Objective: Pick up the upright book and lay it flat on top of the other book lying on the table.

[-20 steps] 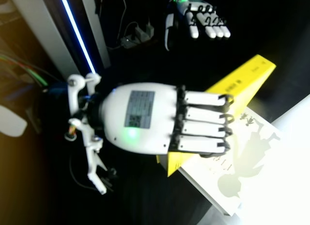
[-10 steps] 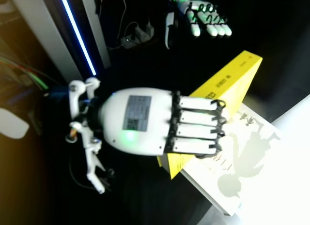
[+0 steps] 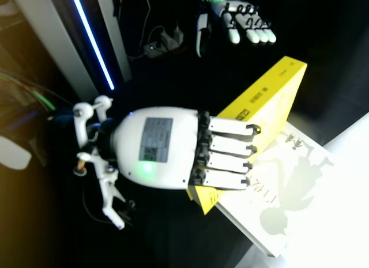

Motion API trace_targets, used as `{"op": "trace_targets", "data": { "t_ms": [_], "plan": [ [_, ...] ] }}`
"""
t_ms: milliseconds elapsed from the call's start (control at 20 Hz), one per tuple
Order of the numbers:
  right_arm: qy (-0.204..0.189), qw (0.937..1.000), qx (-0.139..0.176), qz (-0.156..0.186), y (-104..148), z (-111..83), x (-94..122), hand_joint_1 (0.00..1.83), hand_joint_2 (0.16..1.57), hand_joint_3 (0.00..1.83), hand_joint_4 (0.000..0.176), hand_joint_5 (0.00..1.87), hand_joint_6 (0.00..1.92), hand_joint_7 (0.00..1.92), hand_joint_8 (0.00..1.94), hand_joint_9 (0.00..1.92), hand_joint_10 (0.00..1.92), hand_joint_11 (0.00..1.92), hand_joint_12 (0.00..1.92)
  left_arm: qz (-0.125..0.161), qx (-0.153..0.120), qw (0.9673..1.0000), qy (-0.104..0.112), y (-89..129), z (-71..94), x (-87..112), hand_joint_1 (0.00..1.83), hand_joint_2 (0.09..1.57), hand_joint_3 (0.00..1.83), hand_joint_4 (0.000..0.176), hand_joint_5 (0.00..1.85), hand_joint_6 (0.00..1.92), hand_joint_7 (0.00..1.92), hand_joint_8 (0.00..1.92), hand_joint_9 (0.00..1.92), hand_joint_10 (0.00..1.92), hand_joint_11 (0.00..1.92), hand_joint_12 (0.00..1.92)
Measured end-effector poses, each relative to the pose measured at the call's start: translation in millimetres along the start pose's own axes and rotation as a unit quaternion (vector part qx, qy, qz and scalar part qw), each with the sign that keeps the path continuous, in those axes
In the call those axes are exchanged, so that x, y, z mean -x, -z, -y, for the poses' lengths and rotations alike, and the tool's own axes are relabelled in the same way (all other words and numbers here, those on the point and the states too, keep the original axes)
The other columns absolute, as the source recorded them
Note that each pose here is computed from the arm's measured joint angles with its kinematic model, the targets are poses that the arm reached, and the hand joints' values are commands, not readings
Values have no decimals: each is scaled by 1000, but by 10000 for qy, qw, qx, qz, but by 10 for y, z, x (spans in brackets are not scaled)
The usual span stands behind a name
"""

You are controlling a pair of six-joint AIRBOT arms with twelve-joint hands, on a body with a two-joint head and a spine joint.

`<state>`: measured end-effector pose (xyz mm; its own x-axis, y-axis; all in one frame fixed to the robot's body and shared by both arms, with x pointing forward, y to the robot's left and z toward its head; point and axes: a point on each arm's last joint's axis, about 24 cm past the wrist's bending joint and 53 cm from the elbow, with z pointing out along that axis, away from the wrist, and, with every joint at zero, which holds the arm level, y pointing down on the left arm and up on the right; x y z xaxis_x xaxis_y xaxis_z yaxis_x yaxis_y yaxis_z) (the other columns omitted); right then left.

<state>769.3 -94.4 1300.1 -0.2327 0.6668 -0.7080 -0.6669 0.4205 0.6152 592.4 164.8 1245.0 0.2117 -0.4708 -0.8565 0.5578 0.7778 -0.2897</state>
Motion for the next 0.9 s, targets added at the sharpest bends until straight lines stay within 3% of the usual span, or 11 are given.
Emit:
{"op": "trace_targets", "data": {
  "t_ms": [50,100,200,300,350,450,500,650,700,750,900],
  "plan": [
    [-69,10000,3,26,-1,0,12,1146,805,1115,0,811,1853,698,1848,869,1915,815,1921,2,-2,10000,0,0,1,1,404,1167,8,170,0,0,0,0,0,0,0,0],
    [-66,10000,-1,29,-3,5,14,1142,773,1199,0,830,1901,722,1874,919,1920,850,1921,2,0,10000,0,0,0,1,407,1171,9,152,0,0,0,0,0,0,0,0],
    [38,9999,-90,-111,12,62,-76,1344,720,1246,0,796,1920,748,1888,811,1905,820,1921,4,0,10000,0,0,0,2,384,1162,3,160,0,0,0,0,0,0,0,0],
    [83,9997,-155,-149,17,96,-86,1330,846,1021,0,694,1838,647,1872,695,1920,791,1921,-2,27,10000,4,2,-13,-1,407,1167,3,152,0,0,0,0,0,0,0,0],
    [86,9997,-175,-149,21,107,-83,1174,790,1163,0,776,1888,726,1882,862,1921,828,1921,4,19,10000,2,2,-9,1,419,1171,4,154,0,0,0,0,0,0,0,0],
    [101,9997,-170,-155,21,105,-85,1135,782,1185,10,791,1920,742,1855,887,1921,824,1921,2,21,10000,3,2,-10,1,407,1168,2,172,0,0,0,0,0,0,0,0],
    [101,9997,-169,-159,21,104,-87,1303,759,1177,0,774,1921,737,1834,786,1900,761,1921,4,23,10000,3,2,-11,2,394,1172,4,160,0,0,0,0,0,0,0,0],
    [60,9998,-140,-159,37,78,-81,1347,755,1149,0,758,1921,755,1782,768,1844,790,1921,5,34,10000,5,2,-17,2,391,1170,2,146,0,0,0,0,0,0,0,0],
    [47,9998,-132,-163,48,71,-86,1483,741,1135,0,866,1921,746,1859,748,1906,803,1921,3,36,10000,5,2,-17,1,386,1170,2,162,0,0,0,0,0,0,0,0],
    [49,9998,-122,-159,65,66,-74,1514,727,1152,0,916,1921,752,1878,756,1918,856,1921,-4,36,10000,2,5,-19,-3,382,1172,3,155,0,0,0,0,0,0,0,0],
    [63,9999,-64,-103,121,26,9,1182,776,1178,0,800,1921,736,1830,795,1921,786,1921,-34,80,10000,3,15,-43,-18,412,1177,3,175,0,0,0,0,0,0,0,0]
  ]
}}
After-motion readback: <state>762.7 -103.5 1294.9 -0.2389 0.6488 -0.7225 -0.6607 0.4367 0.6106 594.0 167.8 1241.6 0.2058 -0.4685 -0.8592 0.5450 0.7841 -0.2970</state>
